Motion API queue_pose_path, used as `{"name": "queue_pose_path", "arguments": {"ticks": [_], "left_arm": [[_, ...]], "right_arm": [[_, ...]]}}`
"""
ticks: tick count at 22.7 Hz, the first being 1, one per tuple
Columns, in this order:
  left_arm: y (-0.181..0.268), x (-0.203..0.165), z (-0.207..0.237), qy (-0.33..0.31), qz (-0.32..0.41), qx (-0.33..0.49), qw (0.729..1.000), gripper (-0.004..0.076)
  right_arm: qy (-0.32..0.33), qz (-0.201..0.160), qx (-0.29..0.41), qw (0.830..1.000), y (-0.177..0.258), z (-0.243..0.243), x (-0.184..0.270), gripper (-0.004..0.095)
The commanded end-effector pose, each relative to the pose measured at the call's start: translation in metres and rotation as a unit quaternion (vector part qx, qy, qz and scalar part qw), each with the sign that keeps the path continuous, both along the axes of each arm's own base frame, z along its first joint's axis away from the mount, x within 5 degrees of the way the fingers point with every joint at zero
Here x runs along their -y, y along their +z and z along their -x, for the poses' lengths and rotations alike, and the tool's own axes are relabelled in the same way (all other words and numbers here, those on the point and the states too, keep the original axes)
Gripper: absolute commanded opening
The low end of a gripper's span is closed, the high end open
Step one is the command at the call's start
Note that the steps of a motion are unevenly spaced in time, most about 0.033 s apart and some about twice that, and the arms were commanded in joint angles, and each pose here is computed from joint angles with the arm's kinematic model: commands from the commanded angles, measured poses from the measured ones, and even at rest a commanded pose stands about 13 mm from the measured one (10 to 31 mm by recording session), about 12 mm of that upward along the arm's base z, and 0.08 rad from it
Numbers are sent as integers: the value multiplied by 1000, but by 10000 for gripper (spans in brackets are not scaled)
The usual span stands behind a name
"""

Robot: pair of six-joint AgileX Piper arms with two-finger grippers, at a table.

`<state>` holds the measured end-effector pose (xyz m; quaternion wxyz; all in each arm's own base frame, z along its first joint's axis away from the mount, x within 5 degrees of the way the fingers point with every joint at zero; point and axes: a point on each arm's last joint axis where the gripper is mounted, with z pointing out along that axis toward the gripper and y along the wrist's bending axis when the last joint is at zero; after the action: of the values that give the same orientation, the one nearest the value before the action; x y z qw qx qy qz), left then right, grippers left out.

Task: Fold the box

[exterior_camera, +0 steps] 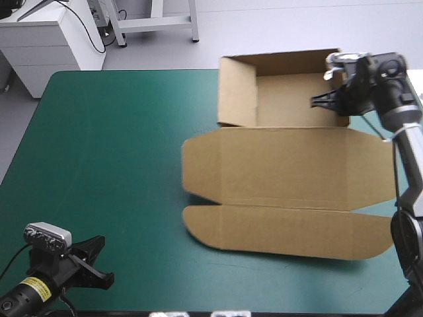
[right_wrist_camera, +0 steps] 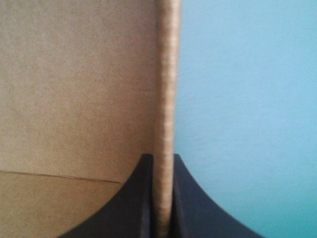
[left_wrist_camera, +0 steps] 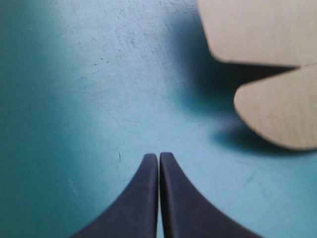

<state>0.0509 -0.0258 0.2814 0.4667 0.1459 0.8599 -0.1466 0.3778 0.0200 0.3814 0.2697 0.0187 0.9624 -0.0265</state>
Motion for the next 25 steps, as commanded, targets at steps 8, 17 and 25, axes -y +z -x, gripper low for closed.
{"name": "queue_pose_path", "arguments": {"ticks": [8, 17, 25], "left_arm": [[14, 1, -4, -2, 12, 47, 999, -8], [14, 1, -4, -1, 13, 46, 999, -8], [13, 1, -3, -1, 10, 42, 999, -8]], "right_arm": [[-169, -12, 92, 981, 22, 21, 176, -20], [-169, -59, 19, 984, -53, -10, 218, 22], [-172, -59, -22, 983, -43, -2, 217, 621]]}}
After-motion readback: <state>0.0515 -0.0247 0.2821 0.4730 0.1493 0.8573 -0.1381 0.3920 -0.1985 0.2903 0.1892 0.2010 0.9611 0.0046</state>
